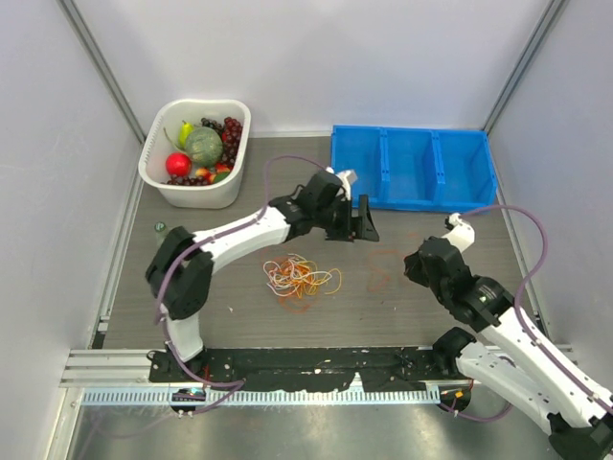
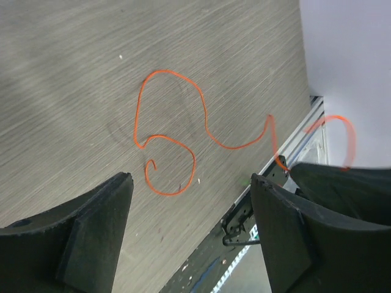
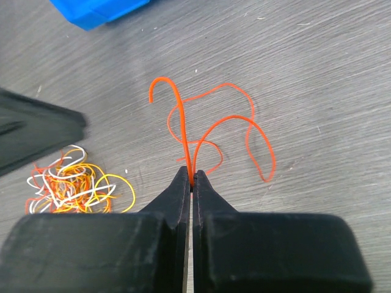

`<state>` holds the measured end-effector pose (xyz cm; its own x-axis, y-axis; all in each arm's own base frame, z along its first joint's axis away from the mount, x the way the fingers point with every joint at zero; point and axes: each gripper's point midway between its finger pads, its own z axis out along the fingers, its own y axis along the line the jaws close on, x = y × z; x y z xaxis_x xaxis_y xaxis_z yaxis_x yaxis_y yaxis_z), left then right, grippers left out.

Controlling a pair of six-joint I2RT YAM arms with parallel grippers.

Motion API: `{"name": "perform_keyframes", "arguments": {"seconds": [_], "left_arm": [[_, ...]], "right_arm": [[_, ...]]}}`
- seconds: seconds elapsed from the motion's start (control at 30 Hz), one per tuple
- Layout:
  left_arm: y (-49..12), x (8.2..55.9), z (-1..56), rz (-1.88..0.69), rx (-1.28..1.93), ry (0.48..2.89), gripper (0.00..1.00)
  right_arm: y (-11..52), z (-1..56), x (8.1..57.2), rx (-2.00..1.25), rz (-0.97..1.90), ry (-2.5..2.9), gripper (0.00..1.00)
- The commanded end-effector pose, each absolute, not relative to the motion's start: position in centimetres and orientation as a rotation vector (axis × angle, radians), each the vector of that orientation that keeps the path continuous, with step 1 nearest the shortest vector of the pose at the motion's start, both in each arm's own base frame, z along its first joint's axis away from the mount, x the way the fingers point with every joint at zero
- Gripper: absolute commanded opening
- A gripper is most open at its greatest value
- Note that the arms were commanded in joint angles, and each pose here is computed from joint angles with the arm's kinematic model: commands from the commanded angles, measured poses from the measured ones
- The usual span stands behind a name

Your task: Untangle the cables

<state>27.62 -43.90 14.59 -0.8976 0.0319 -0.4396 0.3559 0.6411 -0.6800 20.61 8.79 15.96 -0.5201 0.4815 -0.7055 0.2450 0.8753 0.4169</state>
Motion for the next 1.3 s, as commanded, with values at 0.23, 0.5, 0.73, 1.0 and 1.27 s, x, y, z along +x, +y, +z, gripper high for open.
{"name": "perform_keyframes", "arguments": {"seconds": [0.23, 0.5, 0.73, 1.0, 1.27], "left_arm": [[-33.3, 30.4, 27.2, -1.128, 0.305, 2.178, 0.82], [-30.7, 30.6, 24.8, -0.937, 0.408, 2.198, 0.82], [-31.3, 28.3, 28.0, -1.078, 0.466, 2.141, 0.82], [-30.7, 27.3, 27.1, -1.084, 0.482, 2.122, 0.82], [-29.4, 27.5, 26.2, -0.987, 0.495, 2.102, 0.82]], "right_arm": [[14.9, 11.7, 23.1, 0.204, 0.370, 2.375, 0.10], [15.1, 9.3, 23.7, 0.139, 0.263, 2.488, 0.44], [13.3, 8.5, 23.8, 0.148, 0.110, 2.506, 0.72], [14.5, 6.3, 24.7, 0.070, 0.103, 2.549, 0.72], [15.6, 6.1, 27.1, 0.011, 0.116, 2.448, 0.70]]}}
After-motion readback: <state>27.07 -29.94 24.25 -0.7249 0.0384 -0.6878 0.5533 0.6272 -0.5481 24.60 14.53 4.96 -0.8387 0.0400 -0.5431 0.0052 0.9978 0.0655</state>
